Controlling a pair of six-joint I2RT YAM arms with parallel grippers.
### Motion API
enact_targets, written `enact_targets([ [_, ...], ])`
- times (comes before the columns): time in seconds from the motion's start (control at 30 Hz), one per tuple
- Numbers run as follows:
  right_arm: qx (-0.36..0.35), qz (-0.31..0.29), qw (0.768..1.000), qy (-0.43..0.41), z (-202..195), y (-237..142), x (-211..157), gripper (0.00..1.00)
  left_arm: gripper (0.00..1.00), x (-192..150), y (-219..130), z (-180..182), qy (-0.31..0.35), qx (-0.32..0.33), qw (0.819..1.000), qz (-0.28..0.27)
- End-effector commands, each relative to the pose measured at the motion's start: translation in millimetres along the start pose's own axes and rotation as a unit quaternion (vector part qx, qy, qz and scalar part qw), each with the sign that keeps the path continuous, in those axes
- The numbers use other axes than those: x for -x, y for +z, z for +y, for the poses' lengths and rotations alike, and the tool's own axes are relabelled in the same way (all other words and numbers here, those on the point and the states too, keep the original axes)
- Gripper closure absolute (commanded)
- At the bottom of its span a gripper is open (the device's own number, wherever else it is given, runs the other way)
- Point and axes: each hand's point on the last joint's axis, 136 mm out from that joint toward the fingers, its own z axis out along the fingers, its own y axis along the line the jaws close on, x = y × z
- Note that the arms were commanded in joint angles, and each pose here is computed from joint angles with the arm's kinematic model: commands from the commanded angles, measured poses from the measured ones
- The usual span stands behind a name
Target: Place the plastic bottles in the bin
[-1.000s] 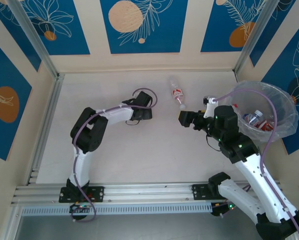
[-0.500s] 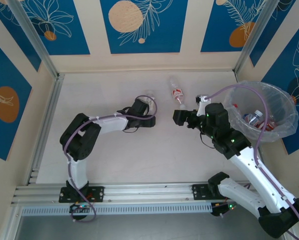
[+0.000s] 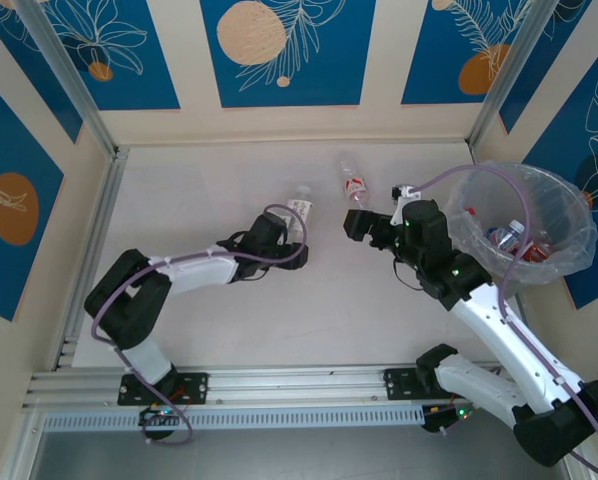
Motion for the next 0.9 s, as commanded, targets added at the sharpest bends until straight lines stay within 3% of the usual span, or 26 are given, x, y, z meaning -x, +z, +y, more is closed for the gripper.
enact_targets([
  [0.0, 0.071, 0.004, 0.997, 0.044, 27, 6, 14, 0.01, 0.43, 21, -27, -29, 0.064, -0.015, 0.996, -0.063],
  [0.13, 0.087, 0.074, 0.991, 0.069, 33, 13, 21, 0.01, 0.43, 22, -48, -42, 0.095, -0.006, 0.992, -0.081],
  [0.27, 0.1, 0.103, 0.986, 0.078, 35, 15, 33, 0.01, 0.43, 27, -71, -61, 0.135, -0.012, 0.985, -0.106],
  [0.37, 0.15, 0.126, 0.975, 0.103, 44, 11, 43, 0.01, 0.42, 30, -84, -73, 0.136, -0.038, 0.982, -0.125],
  [0.6, 0.186, 0.147, 0.968, 0.086, 56, 17, 49, 0.08, 0.42, 40, -98, -98, 0.129, -0.09, 0.978, -0.138],
  [0.87, 0.174, 0.152, 0.968, 0.099, 45, 48, 45, 0.11, 0.42, 39, -103, -115, 0.134, -0.122, 0.973, -0.142],
])
